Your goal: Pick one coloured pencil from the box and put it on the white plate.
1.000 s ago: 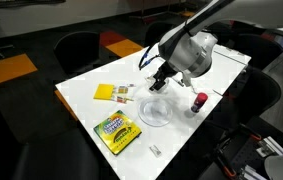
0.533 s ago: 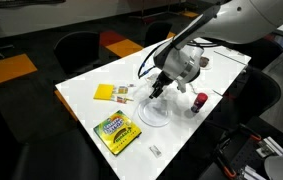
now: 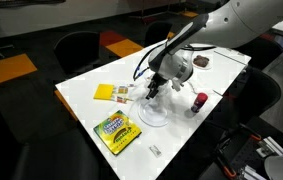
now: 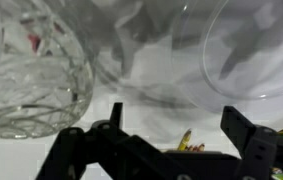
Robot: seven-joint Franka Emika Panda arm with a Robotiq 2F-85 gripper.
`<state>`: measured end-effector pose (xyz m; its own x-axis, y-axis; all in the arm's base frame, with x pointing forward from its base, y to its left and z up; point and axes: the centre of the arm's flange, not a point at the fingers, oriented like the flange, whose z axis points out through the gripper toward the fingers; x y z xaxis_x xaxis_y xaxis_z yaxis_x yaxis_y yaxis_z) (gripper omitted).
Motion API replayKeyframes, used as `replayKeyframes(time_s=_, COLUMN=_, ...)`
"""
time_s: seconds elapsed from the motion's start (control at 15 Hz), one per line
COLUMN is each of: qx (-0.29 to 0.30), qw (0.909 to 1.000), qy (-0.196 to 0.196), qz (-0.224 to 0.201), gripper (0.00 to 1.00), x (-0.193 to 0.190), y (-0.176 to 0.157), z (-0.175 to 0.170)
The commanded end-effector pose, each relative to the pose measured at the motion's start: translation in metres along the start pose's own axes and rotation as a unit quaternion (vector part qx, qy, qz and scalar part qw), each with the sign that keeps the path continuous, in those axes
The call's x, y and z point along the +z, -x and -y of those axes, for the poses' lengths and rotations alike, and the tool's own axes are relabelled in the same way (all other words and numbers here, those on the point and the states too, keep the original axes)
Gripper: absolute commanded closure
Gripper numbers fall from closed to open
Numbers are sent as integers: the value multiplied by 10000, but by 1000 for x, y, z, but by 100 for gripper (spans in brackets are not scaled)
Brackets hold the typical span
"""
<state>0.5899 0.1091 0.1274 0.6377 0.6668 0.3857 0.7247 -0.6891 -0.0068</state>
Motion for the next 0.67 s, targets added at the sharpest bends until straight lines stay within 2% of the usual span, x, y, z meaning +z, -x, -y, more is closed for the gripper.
replayKeyframes(time_s=0.0, qx=-266, qw=9993, qy=185, qz=-186, gripper=0, x=-15, y=-29, z=-2)
replayKeyframes(time_s=0.4, qx=-321, qw=9987, qy=173, qz=-363, gripper=0, x=-2, y=-60, z=16)
replayKeyframes(time_s=0.6, qx=-127, qw=9990, qy=333, qz=-287, gripper=0, x=1, y=-69, z=27)
